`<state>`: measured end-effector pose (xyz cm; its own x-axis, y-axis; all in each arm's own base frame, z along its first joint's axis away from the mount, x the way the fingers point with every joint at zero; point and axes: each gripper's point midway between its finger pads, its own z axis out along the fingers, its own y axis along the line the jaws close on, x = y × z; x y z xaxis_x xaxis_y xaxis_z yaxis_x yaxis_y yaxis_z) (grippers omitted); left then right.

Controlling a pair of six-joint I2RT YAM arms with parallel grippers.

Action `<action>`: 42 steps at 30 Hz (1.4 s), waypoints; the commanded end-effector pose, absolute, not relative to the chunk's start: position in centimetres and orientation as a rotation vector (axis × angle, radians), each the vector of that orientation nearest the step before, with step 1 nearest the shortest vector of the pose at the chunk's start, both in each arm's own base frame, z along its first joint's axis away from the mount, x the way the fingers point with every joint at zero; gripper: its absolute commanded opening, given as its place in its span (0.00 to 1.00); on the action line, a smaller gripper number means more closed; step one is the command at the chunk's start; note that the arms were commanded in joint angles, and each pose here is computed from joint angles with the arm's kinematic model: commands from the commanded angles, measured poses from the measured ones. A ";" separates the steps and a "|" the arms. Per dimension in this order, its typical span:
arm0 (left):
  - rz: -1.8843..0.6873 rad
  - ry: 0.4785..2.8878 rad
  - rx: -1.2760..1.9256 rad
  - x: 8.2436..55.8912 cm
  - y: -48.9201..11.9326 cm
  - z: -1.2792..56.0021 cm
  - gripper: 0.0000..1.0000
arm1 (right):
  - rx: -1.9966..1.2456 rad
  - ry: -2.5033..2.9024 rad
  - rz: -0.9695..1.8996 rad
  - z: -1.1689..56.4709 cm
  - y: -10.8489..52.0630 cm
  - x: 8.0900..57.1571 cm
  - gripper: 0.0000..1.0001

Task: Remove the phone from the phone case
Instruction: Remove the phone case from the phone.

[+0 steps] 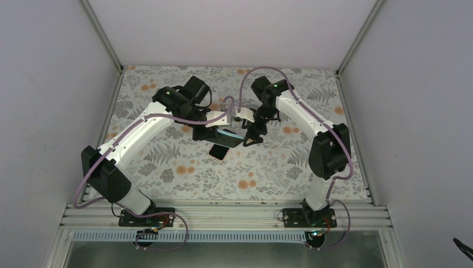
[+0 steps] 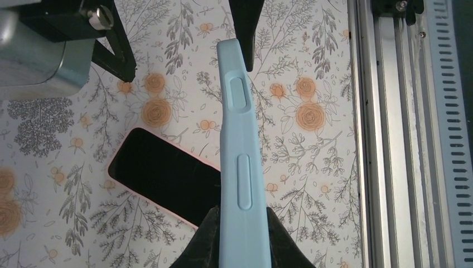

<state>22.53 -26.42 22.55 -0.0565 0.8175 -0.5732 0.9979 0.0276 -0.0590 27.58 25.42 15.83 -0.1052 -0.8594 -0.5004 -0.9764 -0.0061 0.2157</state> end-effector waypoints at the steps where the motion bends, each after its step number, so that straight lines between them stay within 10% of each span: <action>1: -1.183 1.663 1.987 12.7 -29.0 26.4 0.02 | -1.729 1.840 0.535 19.0 26.8 35.5 0.92; 16: -1.135 1.679 1.992 13.6 -29.2 26.2 0.02 | -1.710 1.801 0.627 20.8 27.3 34.3 0.93; 42: -0.718 1.503 1.365 31.3 -31.2 39.2 0.02 | -1.684 1.260 1.348 32.5 35.8 22.0 0.92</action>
<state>25.42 -25.49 28.37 -0.1744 0.7440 -0.6451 0.9811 0.1874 -0.0491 30.22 29.93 25.25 0.0324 -0.6029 -0.7971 -0.9974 0.0313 -0.0642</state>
